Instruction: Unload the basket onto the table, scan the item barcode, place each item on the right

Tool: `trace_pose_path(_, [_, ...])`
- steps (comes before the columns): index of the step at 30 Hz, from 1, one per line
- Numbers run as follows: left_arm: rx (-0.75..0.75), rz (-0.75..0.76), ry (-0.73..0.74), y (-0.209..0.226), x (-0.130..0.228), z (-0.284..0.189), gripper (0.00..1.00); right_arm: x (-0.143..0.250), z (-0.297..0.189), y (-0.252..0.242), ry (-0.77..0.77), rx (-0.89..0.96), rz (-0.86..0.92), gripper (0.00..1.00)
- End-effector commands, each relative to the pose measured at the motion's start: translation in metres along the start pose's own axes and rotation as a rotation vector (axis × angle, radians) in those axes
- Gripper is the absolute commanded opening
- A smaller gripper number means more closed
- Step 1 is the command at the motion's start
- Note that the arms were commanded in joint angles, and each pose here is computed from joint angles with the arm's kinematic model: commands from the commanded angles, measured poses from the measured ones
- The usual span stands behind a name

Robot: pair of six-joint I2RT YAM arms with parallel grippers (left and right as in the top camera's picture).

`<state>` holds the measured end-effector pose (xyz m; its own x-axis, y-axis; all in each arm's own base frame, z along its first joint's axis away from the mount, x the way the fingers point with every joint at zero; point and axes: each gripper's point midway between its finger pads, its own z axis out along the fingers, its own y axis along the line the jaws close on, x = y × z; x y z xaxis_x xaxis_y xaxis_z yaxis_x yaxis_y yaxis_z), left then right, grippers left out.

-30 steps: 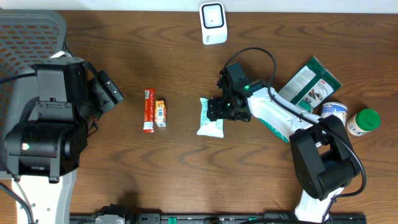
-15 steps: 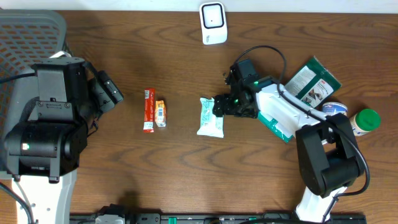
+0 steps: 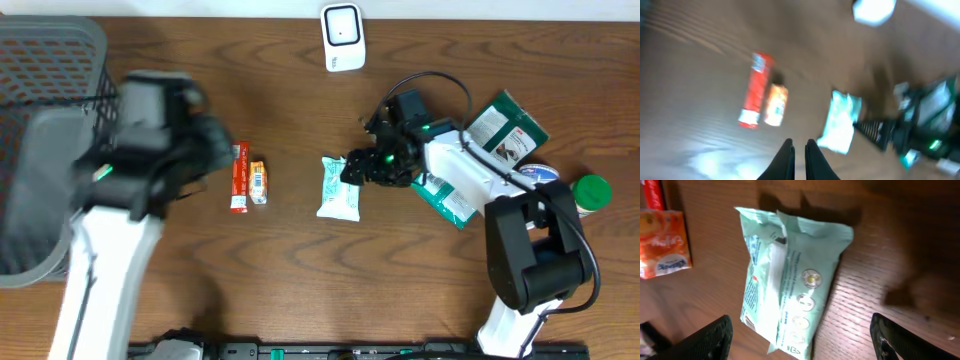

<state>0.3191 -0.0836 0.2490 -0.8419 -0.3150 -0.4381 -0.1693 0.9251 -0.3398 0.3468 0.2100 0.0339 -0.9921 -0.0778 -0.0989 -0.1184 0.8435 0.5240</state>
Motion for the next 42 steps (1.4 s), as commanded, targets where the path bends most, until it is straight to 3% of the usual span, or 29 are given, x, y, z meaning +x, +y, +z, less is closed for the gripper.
trace_pose_path(1, [0.046, 0.131, 0.204, -0.026, 0.033, 0.064, 0.07, 0.002, -0.007, 0.001, 0.019, -0.090, -0.012, 0.84])
trace_pose_path(7, [0.120, 0.205, 0.405, -0.054, 0.071, 0.148, 0.07, 0.005, -0.006, -0.001, 0.028, -0.098, -0.007, 0.83])
trace_pose_path(14, [0.090, 0.187, 0.560, -0.044, 0.110, 0.215, 0.07, 0.008, 0.005, 0.003, 0.003, -0.153, -0.025, 0.82])
trace_pose_path(22, [0.063, 0.174, 0.694, -0.034, 0.150, 0.246, 0.07, 0.017, 0.026, 0.003, -0.036, -0.224, 0.039, 0.77])
trace_pose_path(29, [0.064, 0.206, 0.709, -0.041, 0.162, 0.250, 0.07, 0.029, 0.042, 0.016, -0.042, -0.248, 0.019, 0.73])
trace_pose_path(37, [0.061, 0.206, 0.709, -0.041, 0.162, 0.250, 0.07, 0.028, 0.040, 0.024, -0.037, -0.291, 0.011, 0.39])
trace_pose_path(42, [0.042, 0.215, 0.694, -0.037, 0.160, 0.252, 0.07, 0.027, 0.038, 0.023, -0.041, -0.295, 0.015, 0.25])
